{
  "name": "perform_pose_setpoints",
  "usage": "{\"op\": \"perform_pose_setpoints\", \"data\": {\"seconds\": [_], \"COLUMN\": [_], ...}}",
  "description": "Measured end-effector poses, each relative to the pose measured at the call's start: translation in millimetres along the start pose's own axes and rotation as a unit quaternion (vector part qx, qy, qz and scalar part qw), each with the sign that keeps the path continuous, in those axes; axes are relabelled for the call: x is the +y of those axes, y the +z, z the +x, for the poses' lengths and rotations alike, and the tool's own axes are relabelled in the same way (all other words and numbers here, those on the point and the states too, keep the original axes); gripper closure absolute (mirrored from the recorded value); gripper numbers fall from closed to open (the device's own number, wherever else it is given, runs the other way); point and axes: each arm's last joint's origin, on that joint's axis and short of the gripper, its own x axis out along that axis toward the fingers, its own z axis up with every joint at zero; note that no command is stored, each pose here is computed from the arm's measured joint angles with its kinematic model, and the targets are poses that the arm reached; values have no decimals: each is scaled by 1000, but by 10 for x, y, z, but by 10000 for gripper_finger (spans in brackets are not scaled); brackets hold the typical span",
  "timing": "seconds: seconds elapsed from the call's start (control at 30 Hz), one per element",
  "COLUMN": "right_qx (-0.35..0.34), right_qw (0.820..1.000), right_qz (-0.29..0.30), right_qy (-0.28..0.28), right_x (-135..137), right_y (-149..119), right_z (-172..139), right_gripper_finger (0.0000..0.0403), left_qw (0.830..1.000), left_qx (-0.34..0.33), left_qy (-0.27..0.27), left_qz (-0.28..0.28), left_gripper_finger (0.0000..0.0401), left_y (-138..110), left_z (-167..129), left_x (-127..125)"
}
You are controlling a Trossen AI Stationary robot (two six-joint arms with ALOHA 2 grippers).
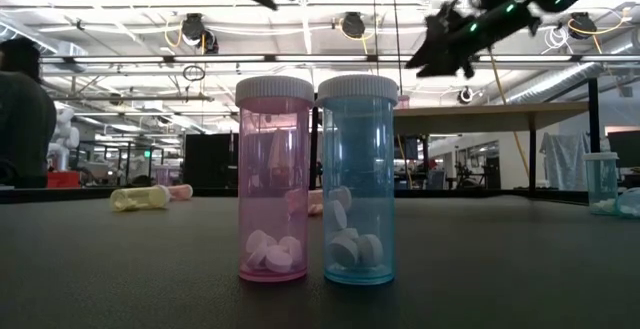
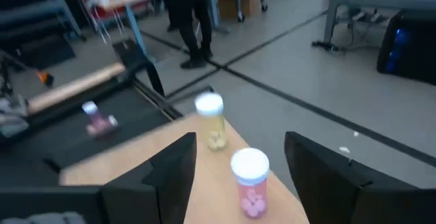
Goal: Pick and place medicine bottles onto shelf by color
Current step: Put the left blue pill bottle on the shelf
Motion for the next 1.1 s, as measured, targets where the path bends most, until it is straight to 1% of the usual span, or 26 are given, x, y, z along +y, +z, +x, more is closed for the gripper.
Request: {"op": "perform_pose_setpoints", "data": {"seconds": [0.07, 0.13, 0.2, 0.3, 0.43, 0.5, 0.6, 0.67, 0.77, 0.83, 0.93, 1.03, 1.1], "right_qx": [-1, 14, 41, 77, 81, 77, 80, 97, 142, 176, 221, 235, 233], "right_qw": [1000, 999, 998, 996, 993, 991, 986, 981, 972, 964, 953, 947, 946], "right_qz": [20, 38, 45, 38, 43, 50, 60, 64, 63, 55, 32, 5, -8], "right_qy": [-9, -10, 0, 32, 75, 99, 131, 153, 178, 191, 204, 221, 227], "right_x": [31, 77, 152, 302, 507, 606, 737, 824, 947, 1032, 1178, 1356, 1483], "right_y": [38, 30, -12, -82, -107, -111, -140, -183, -287, -366, -487, -575, -623], "right_z": [-175, -337, -466, -609, -801, -900, -1048, -1121, -1207, -1249, -1303, -1347, -1360], "right_gripper_finger": [184, 187, 190, 194, 201, 205, 213, 219, 227, 230, 231, 232, 232], "left_qw": [999, 997, 995, 991, 985, 983, 980, 978, 975, 973, 969, 969, 966], "left_qx": [17, 35, 57, 78, 106, 113, 127, 131, 120, 126, 125, 132, 135], "left_qy": [21, 34, 46, 56, 56, 37, 1, -20, -46, -62, -76, -78, -93], "left_qz": [-25, -55, -74, -94, -123, -140, -156, -159, -179, -186, -196, -196, -202], "left_gripper_finger": [116, 116, 116, 116, 116, 116, 116, 116, 116, 116, 116, 116, 116], "left_y": [-37, -81, -129, -192, -326, -402, -517, -559, -629, -711, -809, -989, -1119], "left_z": [-101, -193, -248, -212, -76, -5, 61, 39, 16, -1, -102, -158, -170], "left_x": [79, 161, 230, 264, 193, 75, -193, -375, -683, -880, -1128, -1354, -1512]}}
